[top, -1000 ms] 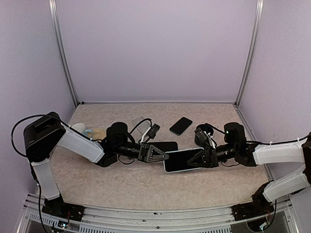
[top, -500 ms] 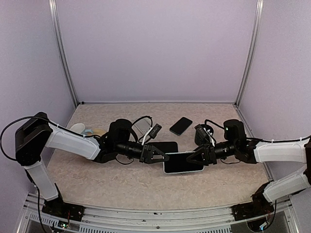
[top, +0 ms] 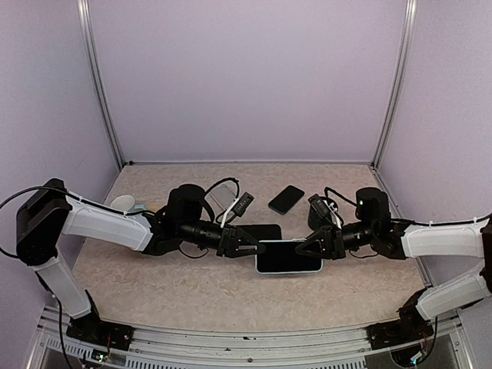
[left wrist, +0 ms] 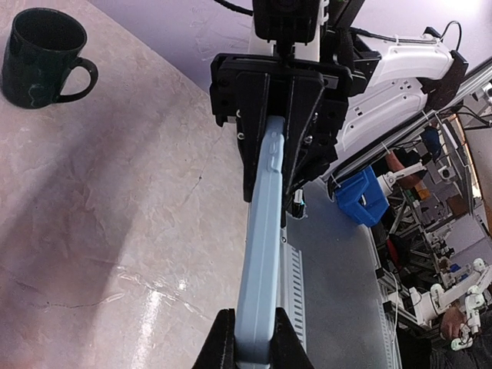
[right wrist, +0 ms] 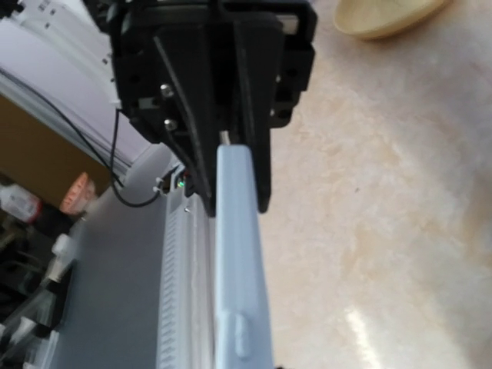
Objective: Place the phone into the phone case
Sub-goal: Press the phone case against the phone.
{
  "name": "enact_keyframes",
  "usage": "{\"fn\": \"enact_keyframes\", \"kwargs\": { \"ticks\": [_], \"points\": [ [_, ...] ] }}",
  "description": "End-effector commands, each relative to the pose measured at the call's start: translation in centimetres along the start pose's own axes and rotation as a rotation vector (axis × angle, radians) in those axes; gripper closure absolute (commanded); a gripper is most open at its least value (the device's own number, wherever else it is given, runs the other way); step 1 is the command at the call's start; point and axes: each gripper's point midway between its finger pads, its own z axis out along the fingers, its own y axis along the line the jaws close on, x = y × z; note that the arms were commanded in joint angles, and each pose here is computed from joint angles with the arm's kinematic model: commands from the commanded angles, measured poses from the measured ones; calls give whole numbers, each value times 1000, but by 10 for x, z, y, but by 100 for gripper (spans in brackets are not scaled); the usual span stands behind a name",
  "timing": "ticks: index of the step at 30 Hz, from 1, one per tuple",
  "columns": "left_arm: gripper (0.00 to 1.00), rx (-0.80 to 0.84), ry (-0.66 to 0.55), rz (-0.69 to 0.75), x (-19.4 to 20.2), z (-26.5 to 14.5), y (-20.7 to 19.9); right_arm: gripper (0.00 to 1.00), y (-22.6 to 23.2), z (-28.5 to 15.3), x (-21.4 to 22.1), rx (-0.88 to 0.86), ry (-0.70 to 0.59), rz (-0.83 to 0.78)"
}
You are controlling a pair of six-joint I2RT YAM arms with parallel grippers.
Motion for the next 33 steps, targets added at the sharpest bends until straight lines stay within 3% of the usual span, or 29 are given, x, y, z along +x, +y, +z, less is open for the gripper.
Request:
{"fn": "enact_keyframes", "kwargs": {
  "ticks": [1,5,9,16,33],
  "points": [
    [100,-47,-47,19,-19,-10,2,100,16,-1,-4,-93,-13,-39],
    [97,-45,-51,18,-20,-11,0,100,20,-2,-5,-115,-18,-31],
    [70,-33,-55,13,-21,-10,-2,100,19,-2,-11,-99,-38,-36],
    [50,-17,-61,-3,-19,-11,-3,100,23,-7,-31,-50,-96,-77],
    [41,44,-23,-29,-9,3,-10,100,22,-17,-57,78,-172,-144]
  ]
}}
